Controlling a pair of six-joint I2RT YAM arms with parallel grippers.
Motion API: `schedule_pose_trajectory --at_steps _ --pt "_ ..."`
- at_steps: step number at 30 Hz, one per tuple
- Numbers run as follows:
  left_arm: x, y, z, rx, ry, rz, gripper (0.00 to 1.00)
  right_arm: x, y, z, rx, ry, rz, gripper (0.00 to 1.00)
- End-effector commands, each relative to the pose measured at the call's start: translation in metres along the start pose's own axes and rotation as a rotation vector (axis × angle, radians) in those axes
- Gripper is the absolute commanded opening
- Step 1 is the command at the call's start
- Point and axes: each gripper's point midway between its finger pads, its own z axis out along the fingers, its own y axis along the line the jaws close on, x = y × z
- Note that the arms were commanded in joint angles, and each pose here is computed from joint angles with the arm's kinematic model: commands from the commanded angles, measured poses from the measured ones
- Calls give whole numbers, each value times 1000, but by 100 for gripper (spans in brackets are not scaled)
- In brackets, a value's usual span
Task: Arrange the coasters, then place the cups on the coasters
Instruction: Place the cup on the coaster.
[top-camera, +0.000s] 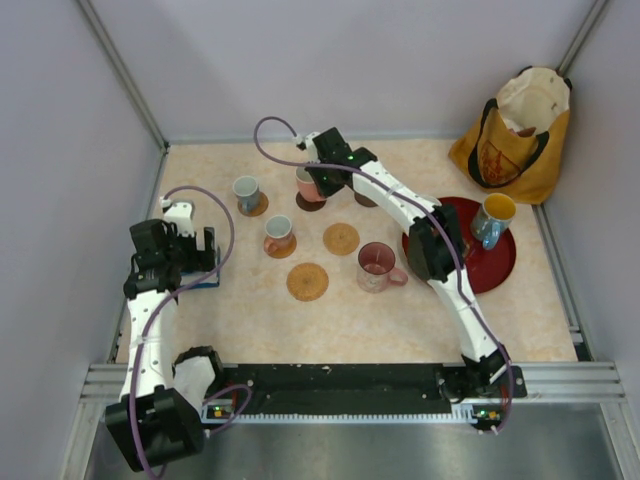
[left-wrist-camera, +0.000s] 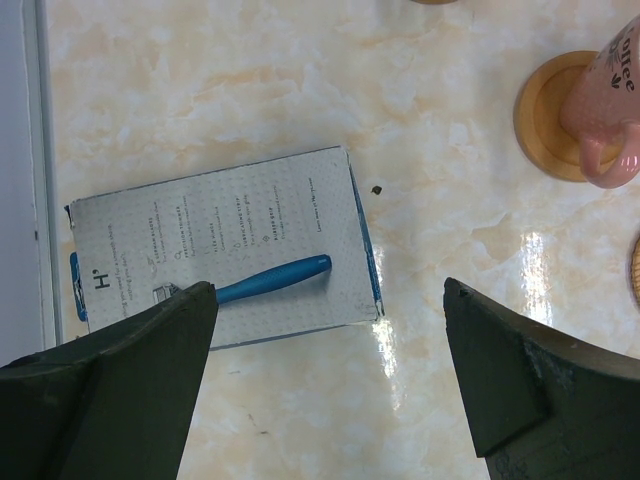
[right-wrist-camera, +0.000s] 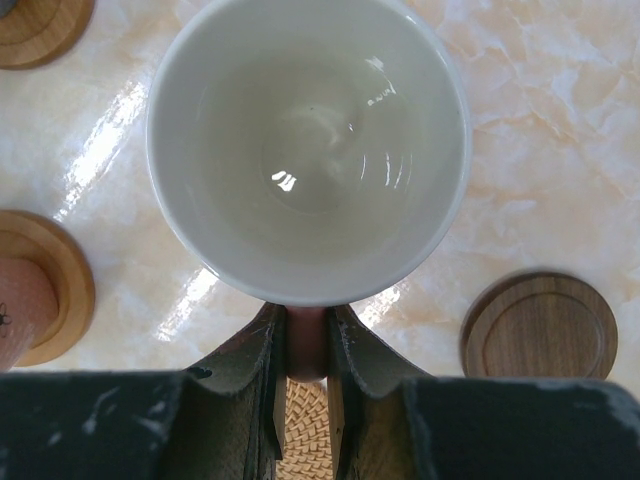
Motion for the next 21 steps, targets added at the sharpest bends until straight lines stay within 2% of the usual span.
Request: schedule_pose_trajectory --at_steps 1,21 --pt "-9 2 1 4 -42 14 98 -59 1 -18 10 -188 -13 0" --pt "-6 2 5 7 -31 12 98 -45 15 -17 -8 -150 -47 0"
